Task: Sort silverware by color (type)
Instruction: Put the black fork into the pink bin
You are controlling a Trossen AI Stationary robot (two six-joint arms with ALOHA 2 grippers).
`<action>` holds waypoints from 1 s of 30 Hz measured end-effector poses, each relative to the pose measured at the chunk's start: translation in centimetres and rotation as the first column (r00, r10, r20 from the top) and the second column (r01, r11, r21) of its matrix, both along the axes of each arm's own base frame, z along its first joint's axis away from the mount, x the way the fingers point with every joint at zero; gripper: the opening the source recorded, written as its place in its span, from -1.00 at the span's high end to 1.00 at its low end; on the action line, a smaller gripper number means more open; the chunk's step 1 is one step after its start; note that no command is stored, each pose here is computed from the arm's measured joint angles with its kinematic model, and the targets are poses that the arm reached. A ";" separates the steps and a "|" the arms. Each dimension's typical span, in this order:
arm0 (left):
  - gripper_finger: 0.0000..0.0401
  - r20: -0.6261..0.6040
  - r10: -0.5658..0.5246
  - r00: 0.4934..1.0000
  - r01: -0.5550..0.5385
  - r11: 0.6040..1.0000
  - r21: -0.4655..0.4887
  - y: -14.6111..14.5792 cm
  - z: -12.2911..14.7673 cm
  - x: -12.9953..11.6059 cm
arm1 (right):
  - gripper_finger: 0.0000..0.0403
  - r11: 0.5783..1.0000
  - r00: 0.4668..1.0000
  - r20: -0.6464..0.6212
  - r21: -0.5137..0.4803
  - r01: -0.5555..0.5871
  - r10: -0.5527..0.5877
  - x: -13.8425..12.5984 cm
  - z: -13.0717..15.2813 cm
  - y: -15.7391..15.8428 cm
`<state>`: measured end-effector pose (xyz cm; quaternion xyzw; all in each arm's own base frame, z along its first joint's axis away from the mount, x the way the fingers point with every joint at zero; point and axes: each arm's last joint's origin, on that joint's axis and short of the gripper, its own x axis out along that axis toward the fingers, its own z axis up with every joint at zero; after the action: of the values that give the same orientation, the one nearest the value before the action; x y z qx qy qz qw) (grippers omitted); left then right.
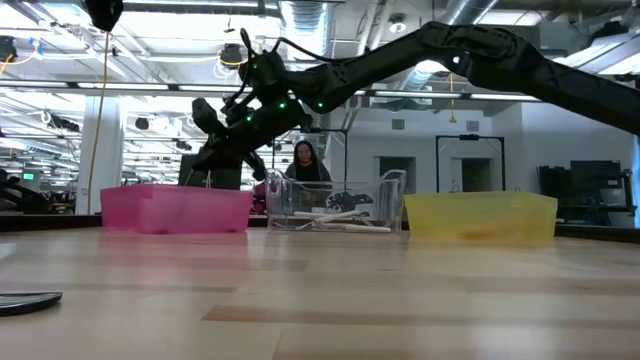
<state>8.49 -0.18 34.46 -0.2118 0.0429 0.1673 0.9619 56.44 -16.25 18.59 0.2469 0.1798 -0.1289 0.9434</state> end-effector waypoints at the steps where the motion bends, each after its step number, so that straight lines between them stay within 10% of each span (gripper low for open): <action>1: 0.29 0.000 0.000 1.000 0.000 1.000 0.000 0.0 0.0 0.0 | 0.76 1.000 1.000 -0.001 0.000 0.000 0.000 0.0 0.0 0.0; 16: 0.28 -0.005 0.000 1.000 0.000 1.000 0.001 0.0 0.0 0.0 | 0.60 1.000 1.000 -0.008 -0.004 0.005 -0.005 -0.1 -0.1 -0.1; 30: 0.28 -0.015 -0.029 0.999 0.029 0.999 0.012 -0.1 -0.1 0.0 | -0.28 0.999 1.000 0.003 0.039 -0.023 0.023 -0.8 0.2 -2.1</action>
<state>8.50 -0.25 34.37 -0.2039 0.0522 0.1550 0.9652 55.63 -18.38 18.83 0.2633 0.1836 -0.1142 0.9402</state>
